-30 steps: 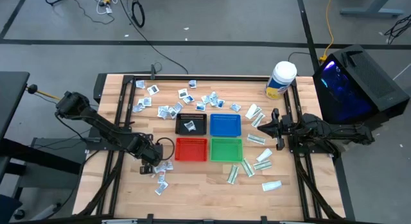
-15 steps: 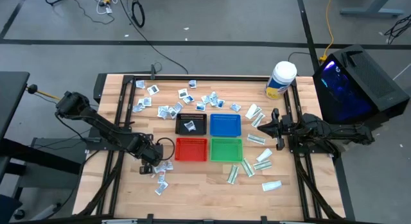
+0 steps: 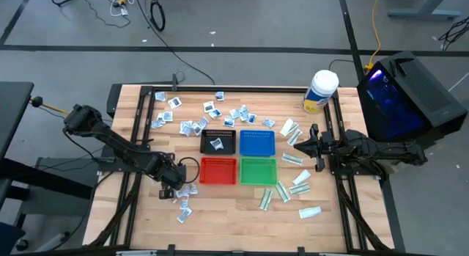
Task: Pick & Place First Aid Supplies
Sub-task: Put the orange ointment pack into the orange bin
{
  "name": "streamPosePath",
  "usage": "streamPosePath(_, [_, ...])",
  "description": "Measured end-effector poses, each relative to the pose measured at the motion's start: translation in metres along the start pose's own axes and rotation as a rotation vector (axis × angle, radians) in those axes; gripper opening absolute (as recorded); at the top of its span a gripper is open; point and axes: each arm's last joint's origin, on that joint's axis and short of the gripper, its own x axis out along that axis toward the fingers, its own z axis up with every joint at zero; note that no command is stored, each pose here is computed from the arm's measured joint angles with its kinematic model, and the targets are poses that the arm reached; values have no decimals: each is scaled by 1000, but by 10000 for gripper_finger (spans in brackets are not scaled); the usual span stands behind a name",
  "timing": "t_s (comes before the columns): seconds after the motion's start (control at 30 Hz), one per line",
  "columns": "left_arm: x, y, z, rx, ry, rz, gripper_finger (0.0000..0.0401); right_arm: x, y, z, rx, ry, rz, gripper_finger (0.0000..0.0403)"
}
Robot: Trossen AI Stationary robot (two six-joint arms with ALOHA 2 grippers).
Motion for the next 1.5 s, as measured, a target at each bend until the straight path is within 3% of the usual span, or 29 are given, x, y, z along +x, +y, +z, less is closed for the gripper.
streamPosePath(0.43, [-42,-5,18,58,34,34,17,0,0,0,0,0,0,18])
streamPosePath(0.93, [-91,17,76,73,-254,86,18,0,0,0,0,0,0,18])
streamPosePath(1.27, [-73,29,109,5,-351,81,20,0,0,0,0,0,0,18])
streamPosePath(1.5, [-55,29,132,-19,-418,21,29,0,0,0,0,0,0,18])
